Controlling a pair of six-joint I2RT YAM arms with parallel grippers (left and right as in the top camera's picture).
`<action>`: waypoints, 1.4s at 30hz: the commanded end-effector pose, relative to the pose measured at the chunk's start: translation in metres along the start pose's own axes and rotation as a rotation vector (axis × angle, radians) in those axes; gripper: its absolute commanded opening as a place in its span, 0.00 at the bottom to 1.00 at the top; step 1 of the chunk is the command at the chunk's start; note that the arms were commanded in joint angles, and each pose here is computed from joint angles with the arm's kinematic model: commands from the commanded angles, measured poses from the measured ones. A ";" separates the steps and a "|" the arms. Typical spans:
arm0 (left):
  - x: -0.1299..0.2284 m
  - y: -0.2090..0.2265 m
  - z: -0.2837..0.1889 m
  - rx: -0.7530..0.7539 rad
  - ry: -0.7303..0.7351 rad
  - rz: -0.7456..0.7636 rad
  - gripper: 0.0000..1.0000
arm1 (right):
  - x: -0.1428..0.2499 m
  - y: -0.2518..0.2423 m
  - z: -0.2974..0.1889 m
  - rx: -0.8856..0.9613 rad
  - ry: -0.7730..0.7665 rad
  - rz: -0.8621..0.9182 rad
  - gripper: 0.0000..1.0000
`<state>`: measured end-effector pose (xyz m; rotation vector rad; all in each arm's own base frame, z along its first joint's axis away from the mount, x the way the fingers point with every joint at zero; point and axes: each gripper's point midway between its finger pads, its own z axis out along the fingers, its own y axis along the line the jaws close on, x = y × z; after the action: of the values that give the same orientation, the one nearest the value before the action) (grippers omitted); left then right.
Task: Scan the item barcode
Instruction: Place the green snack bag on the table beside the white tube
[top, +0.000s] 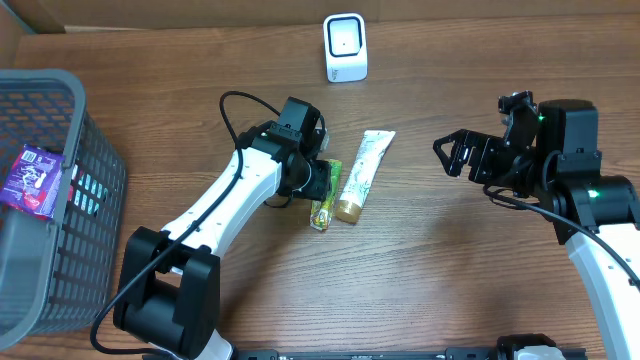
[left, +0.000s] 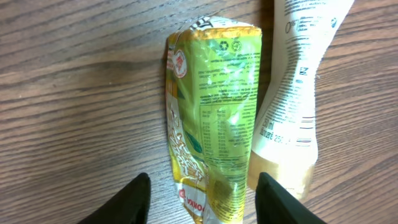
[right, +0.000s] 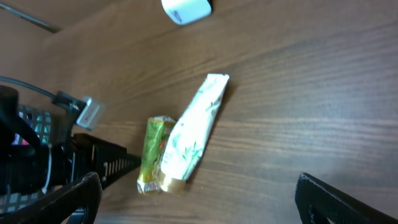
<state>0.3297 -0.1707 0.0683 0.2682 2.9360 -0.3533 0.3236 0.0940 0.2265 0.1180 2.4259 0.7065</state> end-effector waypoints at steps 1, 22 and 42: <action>0.001 -0.005 -0.009 0.021 -0.001 -0.030 0.49 | -0.011 0.008 -0.006 -0.020 -0.040 -0.026 1.00; -0.085 0.065 -0.267 -0.221 -0.400 -0.221 0.57 | -0.004 0.004 -0.005 -0.002 -0.013 -0.011 1.00; -0.066 0.120 -0.279 -0.281 -0.367 -0.370 0.57 | -0.007 0.000 -0.002 0.015 -0.025 -0.143 1.00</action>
<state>0.3765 -0.0007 0.3149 -0.3243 2.6355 -0.0343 0.3258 0.0906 0.2261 -0.0042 2.4090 0.6301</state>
